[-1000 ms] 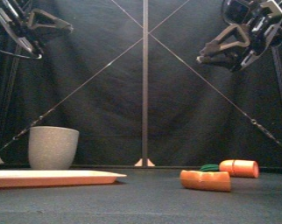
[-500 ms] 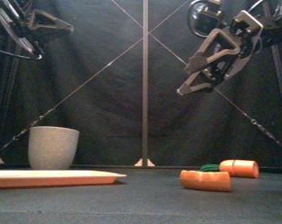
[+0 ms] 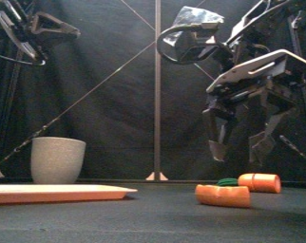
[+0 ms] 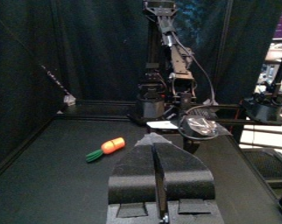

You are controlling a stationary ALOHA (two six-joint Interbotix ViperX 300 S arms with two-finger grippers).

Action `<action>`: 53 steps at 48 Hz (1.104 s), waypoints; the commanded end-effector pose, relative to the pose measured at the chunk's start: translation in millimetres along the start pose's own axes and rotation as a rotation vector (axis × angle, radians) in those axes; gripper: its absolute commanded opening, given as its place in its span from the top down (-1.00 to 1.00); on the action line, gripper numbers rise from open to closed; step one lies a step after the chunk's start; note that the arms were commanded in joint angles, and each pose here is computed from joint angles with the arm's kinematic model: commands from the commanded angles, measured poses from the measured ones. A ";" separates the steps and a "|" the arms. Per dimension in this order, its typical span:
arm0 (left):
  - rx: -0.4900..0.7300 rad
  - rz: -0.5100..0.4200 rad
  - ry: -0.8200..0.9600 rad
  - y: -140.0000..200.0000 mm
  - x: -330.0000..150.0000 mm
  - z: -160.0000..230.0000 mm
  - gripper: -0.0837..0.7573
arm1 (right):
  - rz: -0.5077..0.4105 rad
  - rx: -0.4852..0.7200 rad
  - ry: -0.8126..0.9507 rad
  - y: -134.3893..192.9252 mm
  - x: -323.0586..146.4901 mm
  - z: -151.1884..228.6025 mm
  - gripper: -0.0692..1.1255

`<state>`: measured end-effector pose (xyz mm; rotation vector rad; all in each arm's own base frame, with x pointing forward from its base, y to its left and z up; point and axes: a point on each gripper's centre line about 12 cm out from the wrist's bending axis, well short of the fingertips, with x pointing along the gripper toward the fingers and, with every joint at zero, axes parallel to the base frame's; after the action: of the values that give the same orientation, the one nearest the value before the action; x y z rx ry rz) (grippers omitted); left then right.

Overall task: Pick the pie then place it in the grey bowl
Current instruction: Pick the pie

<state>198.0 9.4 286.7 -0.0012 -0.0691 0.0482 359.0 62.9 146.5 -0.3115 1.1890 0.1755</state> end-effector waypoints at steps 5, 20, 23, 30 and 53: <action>0.004 0.010 -0.014 2.1 1.1 3.6 0.87 | -0.019 -0.032 -0.021 -0.4 -2.5 9.6 -0.85; 0.005 0.024 -0.014 4.8 0.9 3.1 0.87 | -0.001 -0.140 0.026 3.0 25.1 11.4 -0.85; 0.003 0.024 -0.015 4.8 0.9 3.3 0.87 | 0.015 -0.142 0.026 4.9 29.7 14.0 -0.85; 0.002 0.025 -0.017 4.9 0.9 3.5 0.87 | 0.030 -0.147 0.019 5.8 33.1 20.3 -0.84; -0.001 0.025 -0.008 4.9 0.1 -0.2 0.87 | 0.028 -0.133 0.009 1.6 43.3 26.1 -0.34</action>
<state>196.4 13.9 279.1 -0.0024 -0.0538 0.0717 391.5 72.7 105.1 -0.4244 1.2250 0.2870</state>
